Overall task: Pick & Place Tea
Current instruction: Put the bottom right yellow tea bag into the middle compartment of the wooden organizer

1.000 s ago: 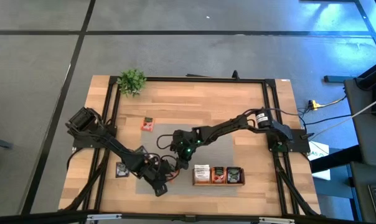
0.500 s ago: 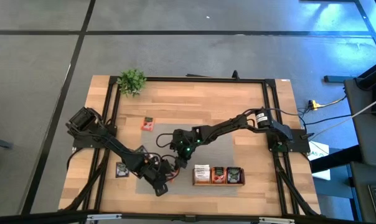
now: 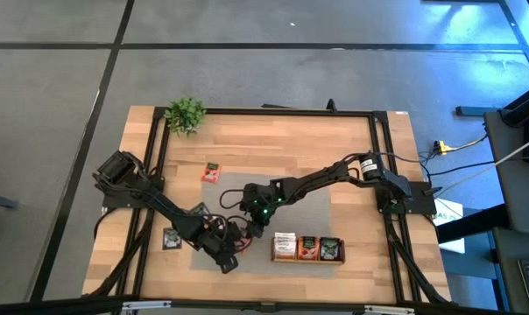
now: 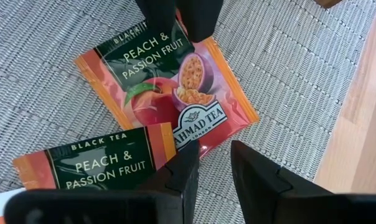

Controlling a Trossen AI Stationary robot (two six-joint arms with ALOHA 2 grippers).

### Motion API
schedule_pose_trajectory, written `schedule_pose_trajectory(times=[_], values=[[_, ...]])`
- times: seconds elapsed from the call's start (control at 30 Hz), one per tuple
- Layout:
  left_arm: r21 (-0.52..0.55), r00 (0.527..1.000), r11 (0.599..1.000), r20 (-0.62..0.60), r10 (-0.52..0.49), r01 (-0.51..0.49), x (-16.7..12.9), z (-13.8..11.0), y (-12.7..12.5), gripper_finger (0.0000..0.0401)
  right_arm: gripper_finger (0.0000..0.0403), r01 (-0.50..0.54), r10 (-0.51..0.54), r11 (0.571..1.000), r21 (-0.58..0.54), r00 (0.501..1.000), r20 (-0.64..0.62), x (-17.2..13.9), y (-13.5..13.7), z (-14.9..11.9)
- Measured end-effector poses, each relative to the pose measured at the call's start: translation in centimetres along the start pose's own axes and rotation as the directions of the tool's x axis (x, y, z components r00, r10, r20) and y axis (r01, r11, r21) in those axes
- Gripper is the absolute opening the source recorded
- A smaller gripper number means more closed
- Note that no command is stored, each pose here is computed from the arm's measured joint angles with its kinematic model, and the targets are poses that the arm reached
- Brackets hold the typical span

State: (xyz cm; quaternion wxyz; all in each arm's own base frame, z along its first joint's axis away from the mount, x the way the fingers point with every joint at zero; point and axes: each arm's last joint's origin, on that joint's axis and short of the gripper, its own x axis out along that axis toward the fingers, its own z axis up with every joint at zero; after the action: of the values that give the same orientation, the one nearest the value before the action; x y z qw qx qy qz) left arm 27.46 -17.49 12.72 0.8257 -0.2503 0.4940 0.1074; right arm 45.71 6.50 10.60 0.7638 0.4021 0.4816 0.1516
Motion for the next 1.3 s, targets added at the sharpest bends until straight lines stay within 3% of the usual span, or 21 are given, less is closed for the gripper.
schedule_pose_trajectory(times=[0.5,0.7,1.3], values=[[-0.014,1.000,1.000,-0.024,-0.011,0.010,0.0,-0.1,0.0,0.0090,0.0120,0.089,-0.086,0.996,-0.024,0.993,0.085,-0.7,1.2,1.9],[-0.014,1.000,1.000,-0.021,-0.009,0.009,0.0,-0.1,0.0,0.0090,0.0120,0.172,-0.172,0.985,-0.010,0.984,0.045,-1.0,1.0,1.6],[-0.029,1.000,1.000,0.010,0.006,-0.006,0.0,0.0,0.0,0.0090,0.0120,0.115,-0.116,0.993,-0.012,0.993,-0.025,-0.1,1.4,0.8]])
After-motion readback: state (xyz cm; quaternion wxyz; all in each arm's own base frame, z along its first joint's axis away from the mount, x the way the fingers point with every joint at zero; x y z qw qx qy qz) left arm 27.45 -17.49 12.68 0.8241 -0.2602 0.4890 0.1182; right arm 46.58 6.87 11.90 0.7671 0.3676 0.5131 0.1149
